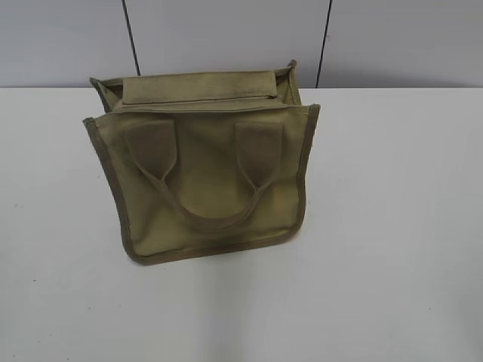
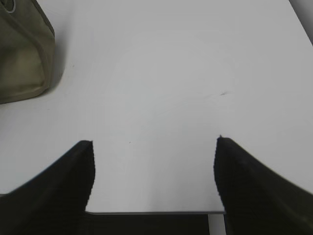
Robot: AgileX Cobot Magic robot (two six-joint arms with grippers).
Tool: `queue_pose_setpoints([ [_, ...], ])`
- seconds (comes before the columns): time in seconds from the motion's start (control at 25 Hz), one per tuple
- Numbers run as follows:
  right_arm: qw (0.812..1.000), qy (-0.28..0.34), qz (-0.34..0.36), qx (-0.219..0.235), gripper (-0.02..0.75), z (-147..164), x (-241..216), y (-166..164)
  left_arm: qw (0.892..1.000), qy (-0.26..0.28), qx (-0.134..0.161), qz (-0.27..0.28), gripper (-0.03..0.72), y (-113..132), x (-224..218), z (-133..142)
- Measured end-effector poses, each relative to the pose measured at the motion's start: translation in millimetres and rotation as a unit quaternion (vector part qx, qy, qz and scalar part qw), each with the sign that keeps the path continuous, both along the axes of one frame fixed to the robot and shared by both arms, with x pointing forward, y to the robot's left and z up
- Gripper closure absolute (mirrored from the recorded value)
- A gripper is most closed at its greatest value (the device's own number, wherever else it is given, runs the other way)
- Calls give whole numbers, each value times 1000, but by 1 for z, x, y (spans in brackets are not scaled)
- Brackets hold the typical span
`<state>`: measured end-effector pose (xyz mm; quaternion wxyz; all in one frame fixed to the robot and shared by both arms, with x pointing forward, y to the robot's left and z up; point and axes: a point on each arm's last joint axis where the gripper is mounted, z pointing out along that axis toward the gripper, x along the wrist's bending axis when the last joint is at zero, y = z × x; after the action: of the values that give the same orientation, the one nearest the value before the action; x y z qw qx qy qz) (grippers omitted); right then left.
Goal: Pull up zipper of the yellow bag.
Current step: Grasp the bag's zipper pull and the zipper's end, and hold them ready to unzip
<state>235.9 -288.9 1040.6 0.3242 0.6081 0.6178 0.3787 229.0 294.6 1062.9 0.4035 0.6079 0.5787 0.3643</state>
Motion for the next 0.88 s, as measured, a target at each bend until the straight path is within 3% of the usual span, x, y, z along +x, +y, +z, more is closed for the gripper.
queue_pose_setpoints([
  [0.52, 1000, 0, 0, 0, 160, 0, 0, 0, 1000, -4, 0, 0, 448, 0, 0, 1],
  [0.76, 1000, 0, 0, 0, 160, 0, 0, 0, 997, -82, -7, 6, 296, 1, 14, 22],
  [0.88, 1000, 0, 0, 0, 160, 0, 0, 0, 991, -131, -12, 14, 262, 2, 39, 33],
])
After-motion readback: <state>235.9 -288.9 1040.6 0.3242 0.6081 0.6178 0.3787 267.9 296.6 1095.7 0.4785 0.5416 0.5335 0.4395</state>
